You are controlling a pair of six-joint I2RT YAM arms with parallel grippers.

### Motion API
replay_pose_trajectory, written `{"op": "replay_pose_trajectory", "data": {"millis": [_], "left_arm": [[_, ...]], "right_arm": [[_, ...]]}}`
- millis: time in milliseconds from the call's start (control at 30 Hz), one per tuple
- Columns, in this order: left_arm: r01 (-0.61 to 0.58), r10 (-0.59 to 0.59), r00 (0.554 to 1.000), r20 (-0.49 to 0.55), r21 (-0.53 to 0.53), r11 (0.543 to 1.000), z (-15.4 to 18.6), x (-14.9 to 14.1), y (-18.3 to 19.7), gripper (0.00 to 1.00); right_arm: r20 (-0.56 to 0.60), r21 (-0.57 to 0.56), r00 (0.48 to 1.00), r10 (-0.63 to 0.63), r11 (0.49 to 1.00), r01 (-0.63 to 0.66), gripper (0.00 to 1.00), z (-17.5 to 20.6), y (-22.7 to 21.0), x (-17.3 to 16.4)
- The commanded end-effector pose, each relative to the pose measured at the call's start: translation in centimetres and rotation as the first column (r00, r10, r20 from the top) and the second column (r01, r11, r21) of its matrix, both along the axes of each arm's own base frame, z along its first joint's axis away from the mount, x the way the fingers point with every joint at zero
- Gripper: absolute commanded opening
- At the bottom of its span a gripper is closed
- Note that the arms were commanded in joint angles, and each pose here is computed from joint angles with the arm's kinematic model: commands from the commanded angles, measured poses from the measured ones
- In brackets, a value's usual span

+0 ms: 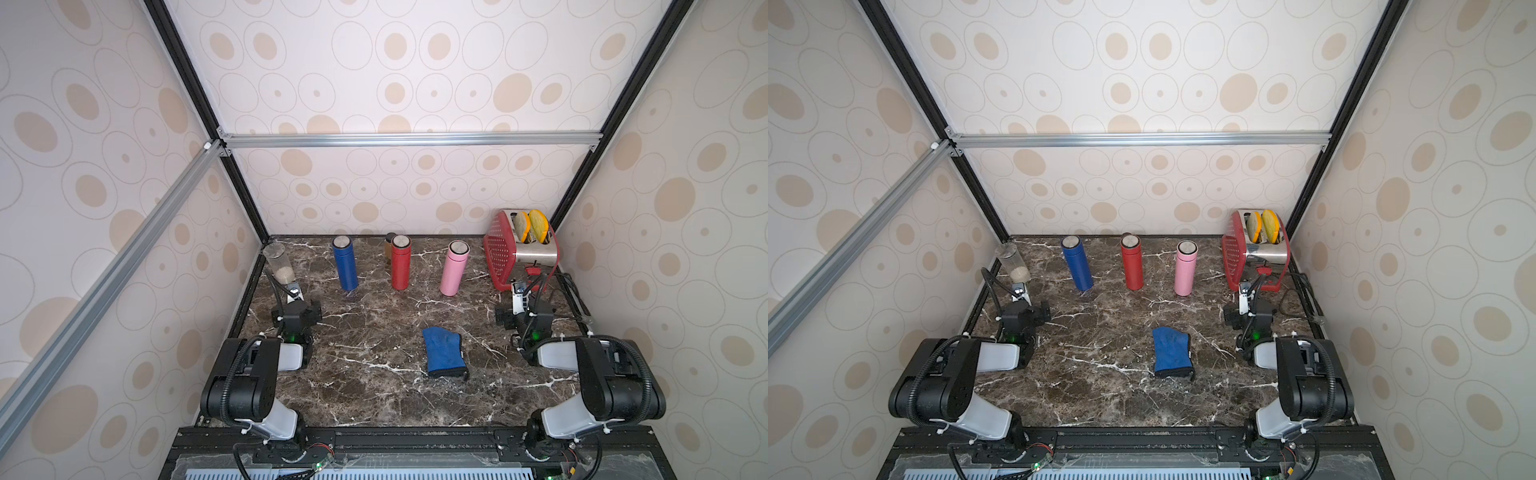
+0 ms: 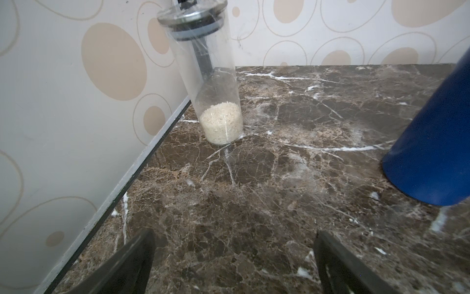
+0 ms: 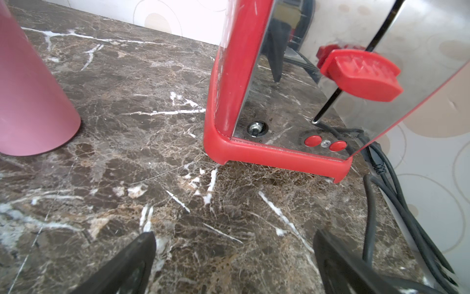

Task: Wipe the surface of the thermos
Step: Reset both arms

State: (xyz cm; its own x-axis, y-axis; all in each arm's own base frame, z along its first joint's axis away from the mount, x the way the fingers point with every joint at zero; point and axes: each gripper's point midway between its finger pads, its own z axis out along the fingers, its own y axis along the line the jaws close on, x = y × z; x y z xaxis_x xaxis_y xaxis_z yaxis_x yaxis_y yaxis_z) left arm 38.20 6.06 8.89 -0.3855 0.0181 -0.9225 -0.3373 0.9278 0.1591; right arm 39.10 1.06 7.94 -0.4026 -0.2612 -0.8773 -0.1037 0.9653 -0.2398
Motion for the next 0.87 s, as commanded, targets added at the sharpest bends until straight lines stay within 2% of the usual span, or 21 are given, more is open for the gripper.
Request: {"op": "replay_pose_trajectory", "data": {"millis": [0,833], "left_arm": [[-0.005,0.005,0.999,0.036,0.000,1.000,1.20,0.77,0.22,0.99],[-0.003,0.003,0.999,0.033,-0.001,1.000,1.17,0.85,0.23,0.99]], "right_arm": [[0.011,-0.001,1.000,-0.010,1.000,0.010,1.00,0.33,-0.30,0.48],[0.010,-0.001,1.000,-0.008,1.000,0.008,1.00,0.33,-0.28,0.50]]}}
